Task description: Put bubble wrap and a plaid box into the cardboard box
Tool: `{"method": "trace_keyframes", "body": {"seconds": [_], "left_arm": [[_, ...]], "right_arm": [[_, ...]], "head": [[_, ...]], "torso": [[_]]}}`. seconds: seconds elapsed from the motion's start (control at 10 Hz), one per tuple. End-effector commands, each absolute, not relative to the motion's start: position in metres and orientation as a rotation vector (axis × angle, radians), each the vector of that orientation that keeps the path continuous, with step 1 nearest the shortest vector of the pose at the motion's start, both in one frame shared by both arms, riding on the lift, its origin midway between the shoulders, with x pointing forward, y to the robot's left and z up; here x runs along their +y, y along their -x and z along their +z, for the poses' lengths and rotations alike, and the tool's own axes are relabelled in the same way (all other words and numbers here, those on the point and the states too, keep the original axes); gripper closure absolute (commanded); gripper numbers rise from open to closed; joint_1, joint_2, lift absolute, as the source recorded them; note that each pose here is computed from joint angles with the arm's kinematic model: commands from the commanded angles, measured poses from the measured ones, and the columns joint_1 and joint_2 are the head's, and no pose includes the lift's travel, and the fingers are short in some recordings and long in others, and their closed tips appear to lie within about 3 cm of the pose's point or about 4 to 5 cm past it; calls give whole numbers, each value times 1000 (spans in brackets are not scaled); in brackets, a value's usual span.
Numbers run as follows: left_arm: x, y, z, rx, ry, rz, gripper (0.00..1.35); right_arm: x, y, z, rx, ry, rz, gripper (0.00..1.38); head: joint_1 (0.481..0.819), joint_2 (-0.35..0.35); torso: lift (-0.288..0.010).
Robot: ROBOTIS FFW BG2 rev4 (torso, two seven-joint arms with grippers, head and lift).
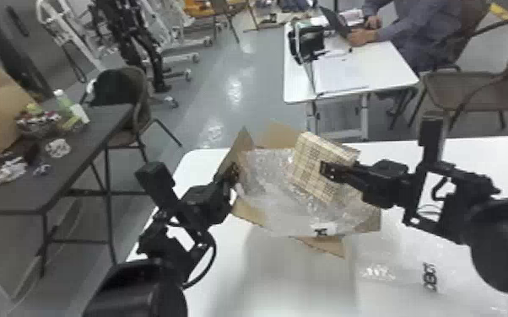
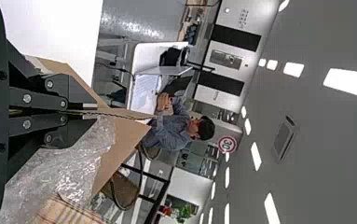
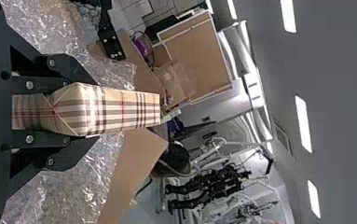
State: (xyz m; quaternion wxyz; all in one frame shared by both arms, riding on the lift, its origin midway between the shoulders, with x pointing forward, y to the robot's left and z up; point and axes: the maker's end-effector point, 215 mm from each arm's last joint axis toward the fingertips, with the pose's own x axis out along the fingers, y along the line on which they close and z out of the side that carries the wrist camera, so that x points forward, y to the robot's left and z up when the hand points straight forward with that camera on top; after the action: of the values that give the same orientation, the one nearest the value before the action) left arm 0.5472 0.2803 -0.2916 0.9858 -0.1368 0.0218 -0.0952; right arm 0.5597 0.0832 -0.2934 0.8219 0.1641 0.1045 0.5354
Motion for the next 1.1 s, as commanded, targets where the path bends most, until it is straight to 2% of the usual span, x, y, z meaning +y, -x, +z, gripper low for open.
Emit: {"method": "trace_keyframes", "body": {"seconds": [0.0,0.1,0.4,0.5,0.6,0.7,0.8,1.0], "left_arm": [[277,-550,-290,43,271,-198,1220],[276,-551,-290,43,271,-201,1220],[272,-553,-291,47,264,-207,1220],[272,-553,-292,48,265,-207,1220],[274,-552,-292,45,266,-203,1220],[276,-551,-292,43,267,-200,1220],[277,-551,-293,44,267,-198,1220],[278,-551,-291,41,267,-197,1220]], "right_arm": [[97,-560,-313,260,-341,1165,946],[105,-559,-320,273,-335,1193,832],[114,-559,-338,313,-326,1222,825],[114,-559,-337,304,-341,1222,644],[114,-559,-328,274,-359,1226,349],[107,-564,-313,228,-334,1213,117],[98,-568,-301,190,-325,1180,76],[74,-577,-268,98,-282,1090,147]], "head": [[634,345],[640,350],[649,350],[653,350],[655,350],[652,350],[646,350],[631,349]], "torso": [[-108],[-108],[-108],[-108],[-108],[-108],[-108],[-108]]}}
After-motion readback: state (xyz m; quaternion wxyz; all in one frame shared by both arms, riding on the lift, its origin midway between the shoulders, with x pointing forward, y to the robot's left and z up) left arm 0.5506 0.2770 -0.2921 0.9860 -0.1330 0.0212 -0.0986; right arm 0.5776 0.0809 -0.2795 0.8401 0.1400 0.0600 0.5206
